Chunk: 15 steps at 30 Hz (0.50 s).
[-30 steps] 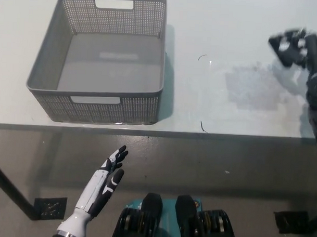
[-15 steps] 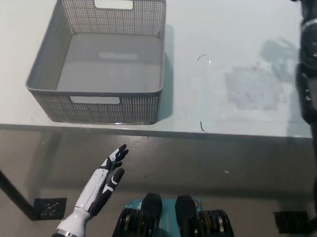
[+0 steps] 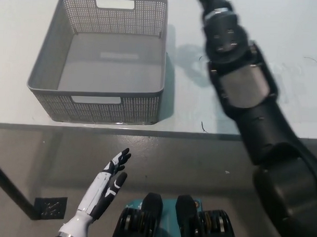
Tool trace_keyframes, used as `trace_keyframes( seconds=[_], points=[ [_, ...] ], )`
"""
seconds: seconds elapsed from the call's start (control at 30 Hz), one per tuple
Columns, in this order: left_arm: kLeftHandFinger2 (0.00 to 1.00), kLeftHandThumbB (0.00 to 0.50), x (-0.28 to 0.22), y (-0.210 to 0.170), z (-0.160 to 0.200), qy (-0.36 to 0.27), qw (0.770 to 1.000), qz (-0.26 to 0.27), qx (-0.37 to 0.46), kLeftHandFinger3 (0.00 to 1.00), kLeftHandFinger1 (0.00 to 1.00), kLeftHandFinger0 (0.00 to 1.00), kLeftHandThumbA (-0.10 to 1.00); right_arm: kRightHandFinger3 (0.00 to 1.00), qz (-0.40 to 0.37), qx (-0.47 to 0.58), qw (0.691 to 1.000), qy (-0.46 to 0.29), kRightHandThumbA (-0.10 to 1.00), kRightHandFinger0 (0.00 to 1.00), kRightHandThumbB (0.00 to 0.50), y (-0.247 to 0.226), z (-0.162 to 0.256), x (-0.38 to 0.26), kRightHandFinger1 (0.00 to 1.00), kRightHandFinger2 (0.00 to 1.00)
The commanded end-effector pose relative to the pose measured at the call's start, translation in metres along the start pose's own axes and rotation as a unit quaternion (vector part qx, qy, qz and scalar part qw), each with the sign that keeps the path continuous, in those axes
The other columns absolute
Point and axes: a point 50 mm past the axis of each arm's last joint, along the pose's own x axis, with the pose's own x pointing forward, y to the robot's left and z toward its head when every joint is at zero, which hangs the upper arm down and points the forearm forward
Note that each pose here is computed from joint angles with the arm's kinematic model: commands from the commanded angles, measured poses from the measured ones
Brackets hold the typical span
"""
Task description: Use the right hand to pick up a webcam and put it into a container on the left side
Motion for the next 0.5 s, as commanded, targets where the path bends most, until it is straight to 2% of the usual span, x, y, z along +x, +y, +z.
trace_keyframes(
  seconds=[0.0, 0.13, 0.17, 0.2, 0.23, 0.27, 0.33, 0.47],
  points=[
    [1.0, 0.147, 0.003, 0.002, 0.007, -0.032, 0.999, -0.01, 0.013, 1.0, 1.0, 1.0, 1.0, 0.85, 0.001, 0.008, 0.998, -0.06, -0.1, 0.0, 0.185, 0.017, 0.049, 0.016, 0.32, 0.74],
    [1.0, 0.143, 0.006, 0.0, 0.009, -0.033, 0.999, -0.018, 0.014, 1.0, 1.0, 1.0, 1.0, 0.88, 0.017, 0.016, 0.999, -0.039, -0.1, 0.0, 0.167, 0.042, 0.054, 0.018, 0.37, 0.81],
    [1.0, 0.145, 0.007, -0.001, 0.01, -0.033, 0.999, -0.02, 0.014, 1.0, 1.0, 1.0, 1.0, 0.86, 0.023, 0.013, 0.999, -0.037, -0.1, 0.0, 0.166, 0.048, 0.054, 0.017, 0.35, 0.8],
    [1.0, 0.147, 0.007, -0.002, 0.01, -0.033, 0.999, -0.022, 0.013, 1.0, 1.0, 1.0, 1.0, 0.83, 0.027, 0.01, 0.999, -0.036, -0.1, 0.0, 0.172, 0.052, 0.054, 0.016, 0.34, 0.76],
    [1.0, 0.147, 0.006, -0.002, 0.01, -0.035, 0.999, -0.024, 0.013, 1.0, 1.0, 1.0, 1.0, 0.7, 0.03, 0.01, 0.999, -0.038, -0.1, 0.0, 0.197, 0.055, 0.052, 0.015, 0.28, 0.63],
    [1.0, 0.145, 0.006, -0.003, 0.01, -0.036, 0.999, -0.024, 0.013, 1.0, 1.0, 1.0, 1.0, 0.72, 0.038, 0.009, 0.998, -0.041, -0.1, 0.0, 0.179, 0.062, 0.048, 0.013, 0.26, 0.64],
    [1.0, 0.14, 0.007, -0.003, 0.011, -0.039, 0.999, -0.027, 0.015, 1.0, 1.0, 1.0, 1.0, 0.73, 0.044, 0.001, 0.998, -0.044, -0.1, 0.0, 0.193, 0.071, 0.04, 0.01, 0.26, 0.66],
    [1.0, 0.145, 0.008, -0.004, 0.012, -0.038, 0.999, -0.03, 0.011, 1.0, 1.0, 1.0, 1.0, 0.8, 0.068, -0.071, 0.994, -0.039, -0.1, 0.0, 0.169, 0.094, 0.02, -0.001, 0.27, 0.7]
  ],
)
